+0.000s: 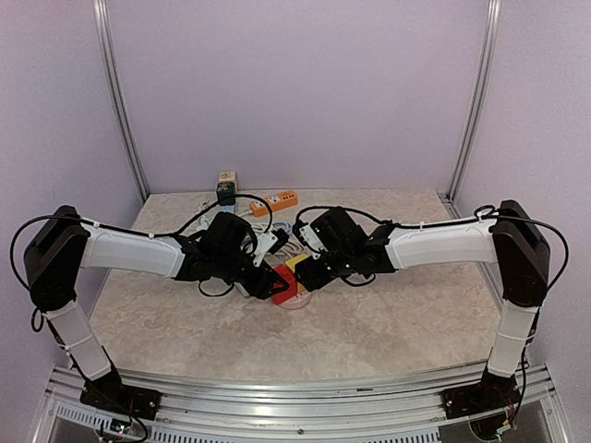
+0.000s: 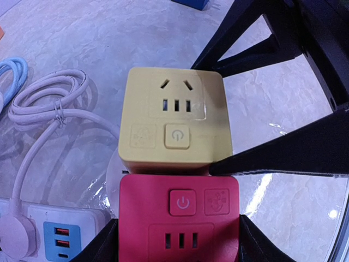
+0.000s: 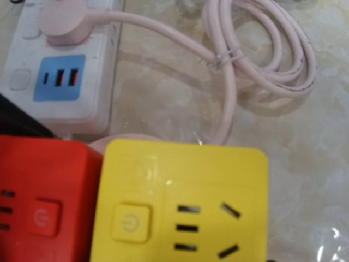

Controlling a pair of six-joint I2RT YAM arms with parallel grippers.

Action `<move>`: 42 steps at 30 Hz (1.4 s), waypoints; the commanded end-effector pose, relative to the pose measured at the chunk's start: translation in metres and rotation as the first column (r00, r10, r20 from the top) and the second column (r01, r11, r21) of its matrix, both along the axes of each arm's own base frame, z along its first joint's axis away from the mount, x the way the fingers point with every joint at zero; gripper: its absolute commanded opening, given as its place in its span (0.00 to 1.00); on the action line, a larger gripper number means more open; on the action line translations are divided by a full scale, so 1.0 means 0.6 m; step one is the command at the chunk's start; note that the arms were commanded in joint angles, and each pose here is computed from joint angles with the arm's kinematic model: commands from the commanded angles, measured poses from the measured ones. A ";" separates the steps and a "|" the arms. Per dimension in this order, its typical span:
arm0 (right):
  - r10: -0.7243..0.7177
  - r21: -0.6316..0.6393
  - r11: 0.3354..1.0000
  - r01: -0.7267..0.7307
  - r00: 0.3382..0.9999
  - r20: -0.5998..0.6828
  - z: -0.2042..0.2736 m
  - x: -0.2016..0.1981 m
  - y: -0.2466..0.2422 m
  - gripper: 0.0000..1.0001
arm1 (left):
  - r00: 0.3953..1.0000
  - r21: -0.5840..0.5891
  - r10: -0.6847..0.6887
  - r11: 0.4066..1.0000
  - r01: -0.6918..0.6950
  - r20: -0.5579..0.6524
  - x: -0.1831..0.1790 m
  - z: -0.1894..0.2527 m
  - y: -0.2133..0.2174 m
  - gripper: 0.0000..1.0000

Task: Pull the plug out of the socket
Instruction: Remove the plug from the socket.

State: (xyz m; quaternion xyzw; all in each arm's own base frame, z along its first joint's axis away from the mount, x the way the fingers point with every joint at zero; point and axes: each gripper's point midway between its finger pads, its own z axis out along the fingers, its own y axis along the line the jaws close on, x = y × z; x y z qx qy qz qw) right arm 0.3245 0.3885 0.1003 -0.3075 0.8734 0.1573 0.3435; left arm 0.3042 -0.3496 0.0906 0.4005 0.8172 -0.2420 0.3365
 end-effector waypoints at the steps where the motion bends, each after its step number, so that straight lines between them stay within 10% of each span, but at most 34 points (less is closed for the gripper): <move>1: -0.029 -0.029 0.999 0.028 1.000 -0.004 -0.018 0.006 -0.003 0.61 | 0.997 0.024 -0.048 0.999 0.049 -0.053 -0.023 -0.024 -0.005 0.28; 15: -0.086 0.017 0.996 0.086 0.996 -0.013 -0.011 0.011 -0.011 0.01 | 0.997 0.042 -0.034 0.998 0.037 -0.068 -0.030 -0.038 0.007 0.27; 42: -0.078 0.054 0.996 0.077 0.996 0.033 0.008 0.005 -0.011 0.00 | 0.997 0.037 -0.025 0.999 0.028 -0.077 -0.030 -0.047 0.007 0.25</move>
